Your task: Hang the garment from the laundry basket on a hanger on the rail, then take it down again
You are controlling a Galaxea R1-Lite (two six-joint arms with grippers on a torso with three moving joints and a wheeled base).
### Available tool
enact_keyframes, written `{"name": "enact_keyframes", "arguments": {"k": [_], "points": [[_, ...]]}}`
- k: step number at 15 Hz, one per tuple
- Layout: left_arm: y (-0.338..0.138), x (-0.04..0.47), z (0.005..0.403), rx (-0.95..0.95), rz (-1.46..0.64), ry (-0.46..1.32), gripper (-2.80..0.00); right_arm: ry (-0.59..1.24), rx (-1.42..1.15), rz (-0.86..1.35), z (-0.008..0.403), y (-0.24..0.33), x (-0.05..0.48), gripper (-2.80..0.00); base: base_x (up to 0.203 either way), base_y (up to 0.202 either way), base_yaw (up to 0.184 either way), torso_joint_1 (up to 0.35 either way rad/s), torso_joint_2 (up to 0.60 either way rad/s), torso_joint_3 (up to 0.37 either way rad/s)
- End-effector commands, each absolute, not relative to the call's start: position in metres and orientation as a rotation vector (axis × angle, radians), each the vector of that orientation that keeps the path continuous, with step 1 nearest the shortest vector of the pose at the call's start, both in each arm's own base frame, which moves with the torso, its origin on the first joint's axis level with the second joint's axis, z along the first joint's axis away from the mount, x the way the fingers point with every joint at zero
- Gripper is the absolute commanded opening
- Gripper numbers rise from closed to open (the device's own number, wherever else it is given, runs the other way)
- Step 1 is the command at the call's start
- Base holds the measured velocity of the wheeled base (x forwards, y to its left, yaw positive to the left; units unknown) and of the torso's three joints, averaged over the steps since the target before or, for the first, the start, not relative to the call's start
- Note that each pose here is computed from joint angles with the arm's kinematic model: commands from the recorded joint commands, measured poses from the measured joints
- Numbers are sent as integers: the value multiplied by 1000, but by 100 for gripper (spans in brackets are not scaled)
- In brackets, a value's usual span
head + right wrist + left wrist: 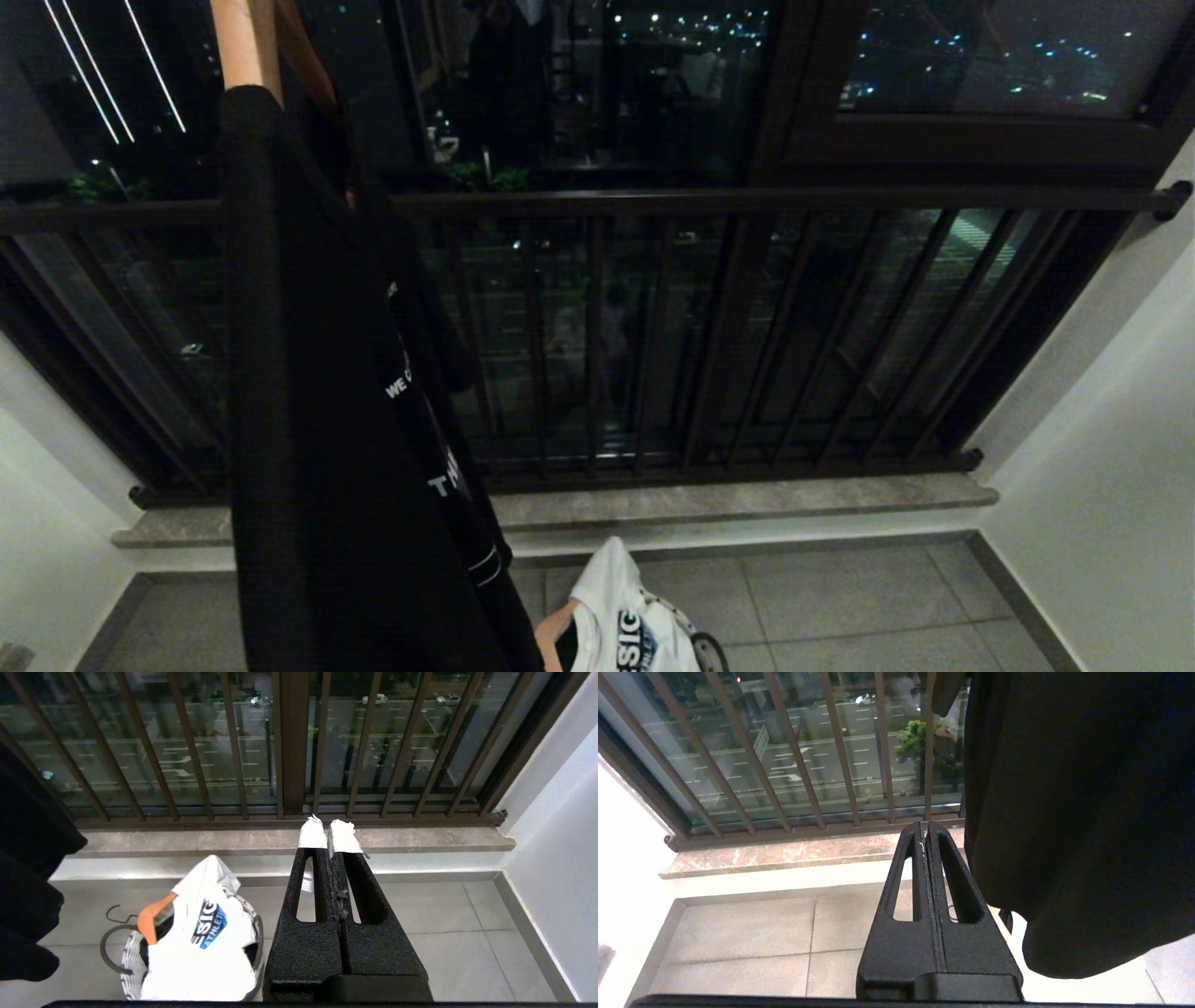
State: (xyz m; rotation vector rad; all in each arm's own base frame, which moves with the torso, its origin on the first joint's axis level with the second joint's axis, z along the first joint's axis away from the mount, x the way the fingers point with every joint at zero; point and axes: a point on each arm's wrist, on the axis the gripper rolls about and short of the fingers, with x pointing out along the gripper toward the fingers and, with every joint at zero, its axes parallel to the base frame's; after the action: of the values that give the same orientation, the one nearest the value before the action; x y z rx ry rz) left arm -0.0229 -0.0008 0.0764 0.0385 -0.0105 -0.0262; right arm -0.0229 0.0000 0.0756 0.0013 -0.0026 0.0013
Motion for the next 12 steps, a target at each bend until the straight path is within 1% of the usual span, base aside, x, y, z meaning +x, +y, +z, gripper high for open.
{"name": "enact_keyframes", "arguments": {"k": [1,12], "points": [[-1,-23,76,38,-26,-8,-280,-2,2,2,76,0,-23,-280,0,0,0,0,0,0],[-1,-23,76,38,-26,-8,-280,-2,2,2,76,0,-23,-280,0,0,0,0,0,0]]}}
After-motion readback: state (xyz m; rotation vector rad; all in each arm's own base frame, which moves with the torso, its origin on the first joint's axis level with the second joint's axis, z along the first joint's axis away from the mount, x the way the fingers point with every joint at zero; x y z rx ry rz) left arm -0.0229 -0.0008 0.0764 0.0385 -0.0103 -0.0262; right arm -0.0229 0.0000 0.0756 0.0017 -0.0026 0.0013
